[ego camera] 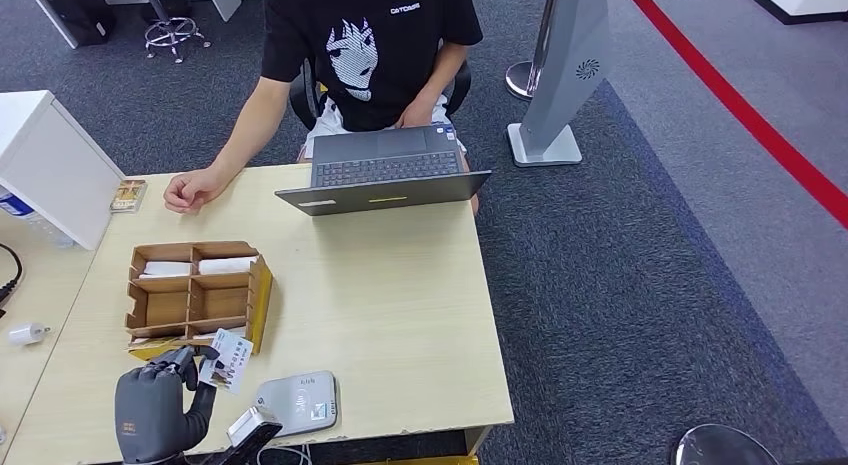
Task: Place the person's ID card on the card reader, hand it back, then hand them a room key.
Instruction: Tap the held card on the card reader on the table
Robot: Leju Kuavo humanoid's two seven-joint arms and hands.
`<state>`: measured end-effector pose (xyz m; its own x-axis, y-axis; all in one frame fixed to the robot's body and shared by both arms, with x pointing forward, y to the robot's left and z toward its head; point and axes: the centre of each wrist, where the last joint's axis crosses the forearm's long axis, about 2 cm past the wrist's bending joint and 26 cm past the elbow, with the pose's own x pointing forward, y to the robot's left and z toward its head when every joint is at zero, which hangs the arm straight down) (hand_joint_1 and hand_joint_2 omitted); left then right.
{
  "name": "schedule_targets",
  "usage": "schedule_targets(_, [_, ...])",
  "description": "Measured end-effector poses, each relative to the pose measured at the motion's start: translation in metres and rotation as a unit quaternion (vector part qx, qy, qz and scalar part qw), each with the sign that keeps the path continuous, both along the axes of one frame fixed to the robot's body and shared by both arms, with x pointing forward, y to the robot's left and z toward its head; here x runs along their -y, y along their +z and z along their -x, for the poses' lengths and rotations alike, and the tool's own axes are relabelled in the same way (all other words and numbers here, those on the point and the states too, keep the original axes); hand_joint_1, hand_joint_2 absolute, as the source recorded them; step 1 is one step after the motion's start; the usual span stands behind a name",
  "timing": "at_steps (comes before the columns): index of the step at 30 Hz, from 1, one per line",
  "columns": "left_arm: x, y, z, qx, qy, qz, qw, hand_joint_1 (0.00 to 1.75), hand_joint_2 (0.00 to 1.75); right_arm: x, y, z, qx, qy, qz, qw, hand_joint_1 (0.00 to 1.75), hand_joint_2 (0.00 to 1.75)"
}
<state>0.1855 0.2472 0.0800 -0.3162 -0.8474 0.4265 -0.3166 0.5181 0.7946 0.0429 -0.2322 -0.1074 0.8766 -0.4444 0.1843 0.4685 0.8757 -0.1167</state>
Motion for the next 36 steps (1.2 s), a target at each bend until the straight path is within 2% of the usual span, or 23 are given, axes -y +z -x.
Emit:
schedule_targets(9, [0.003,-0.019,0.004,-0.041,-0.003,-0.027,0.999,1.75,1.75,0.000,0.000,0.000,-0.001,0.005,-0.001,1.000,0.00,1.75])
schedule_targets(36, [0.020,-0.041,0.013,-0.100,-0.022,-0.037,0.994,1.75,1.75,0.000,0.000,0.000,0.004,0.018,-0.007,1.000,0.00,1.75])
